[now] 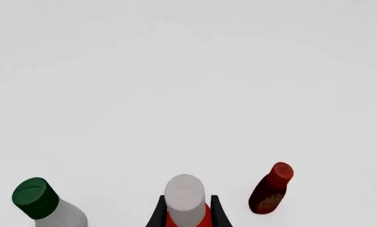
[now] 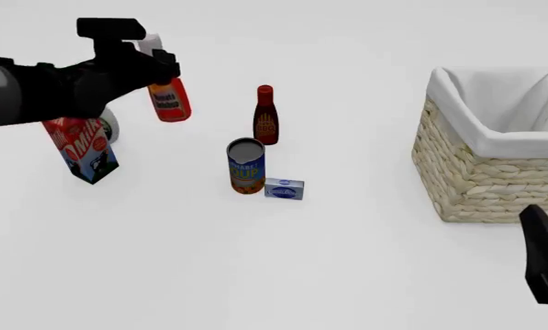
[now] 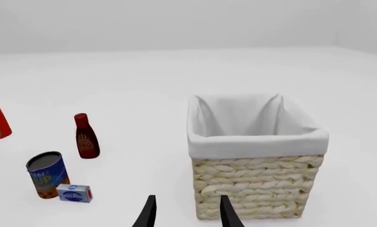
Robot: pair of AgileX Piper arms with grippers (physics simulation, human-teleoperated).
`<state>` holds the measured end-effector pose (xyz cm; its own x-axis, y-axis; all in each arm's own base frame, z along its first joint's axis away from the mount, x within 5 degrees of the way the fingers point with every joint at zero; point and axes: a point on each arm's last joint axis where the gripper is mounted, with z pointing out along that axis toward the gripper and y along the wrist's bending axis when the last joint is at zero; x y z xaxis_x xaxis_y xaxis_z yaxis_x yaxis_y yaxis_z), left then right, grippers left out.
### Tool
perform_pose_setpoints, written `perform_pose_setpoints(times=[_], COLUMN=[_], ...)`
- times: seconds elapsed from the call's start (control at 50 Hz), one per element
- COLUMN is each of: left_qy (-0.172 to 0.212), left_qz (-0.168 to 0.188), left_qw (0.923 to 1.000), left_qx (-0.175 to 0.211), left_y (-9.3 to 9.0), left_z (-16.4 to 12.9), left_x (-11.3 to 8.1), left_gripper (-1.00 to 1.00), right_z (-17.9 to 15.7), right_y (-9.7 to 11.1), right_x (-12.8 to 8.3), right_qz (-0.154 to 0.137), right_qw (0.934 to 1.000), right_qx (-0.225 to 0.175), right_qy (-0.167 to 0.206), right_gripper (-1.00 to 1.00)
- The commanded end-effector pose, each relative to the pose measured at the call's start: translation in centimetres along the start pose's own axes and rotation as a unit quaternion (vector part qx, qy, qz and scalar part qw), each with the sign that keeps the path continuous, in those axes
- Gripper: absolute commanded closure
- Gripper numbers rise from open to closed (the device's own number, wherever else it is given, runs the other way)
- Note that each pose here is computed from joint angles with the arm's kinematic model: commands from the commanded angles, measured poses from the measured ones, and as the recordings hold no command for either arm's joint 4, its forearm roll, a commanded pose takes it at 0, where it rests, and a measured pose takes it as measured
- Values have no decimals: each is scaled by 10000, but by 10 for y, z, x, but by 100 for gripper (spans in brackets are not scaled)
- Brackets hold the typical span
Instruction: Pick the ketchup and place it in the basket.
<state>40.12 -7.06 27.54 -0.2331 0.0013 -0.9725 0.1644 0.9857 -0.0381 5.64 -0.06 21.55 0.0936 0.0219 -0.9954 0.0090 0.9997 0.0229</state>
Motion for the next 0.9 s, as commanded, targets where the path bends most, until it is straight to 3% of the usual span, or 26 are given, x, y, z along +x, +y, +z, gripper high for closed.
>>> perform_pose_setpoints(times=[0.02,0.24,0.58,0.64,0.7,0.74,0.8,0.9], left_qy=[-185,-229,-274,-284,-285,-252,-263,-202], left_qz=[60,97,243,171,172,150,232,327], left_qw=[9997,9993,9976,9976,9974,9972,9967,9962], left_qx=[123,293,579,602,636,692,736,779], left_y=[-10,-22,-37,-37,-38,-41,-42,-43], left_z=[-40,-76,-133,-143,-149,-156,-165,-176], left_x=[-28,-44,-60,-63,-65,-66,-68,-68], left_gripper=[100,100,100,100,100,100,100,100], right_z=[-1,-1,15,27,27,35,40,57], right_y=[0,1,9,13,14,18,21,31], right_x=[-2,-9,-56,-56,-61,-64,-74,-84], right_qz=[-44,129,-65,-245,-3,-207,-82,-281], right_qw=[9999,9998,9982,9970,9966,9949,9942,9902], right_qx=[-28,-115,-600,-727,-815,-971,-1057,-1342], right_qy=[-89,-59,-68,144,105,178,174,262], right_gripper=[-100,-100,-100,-100,-100,-100,-100,-100])
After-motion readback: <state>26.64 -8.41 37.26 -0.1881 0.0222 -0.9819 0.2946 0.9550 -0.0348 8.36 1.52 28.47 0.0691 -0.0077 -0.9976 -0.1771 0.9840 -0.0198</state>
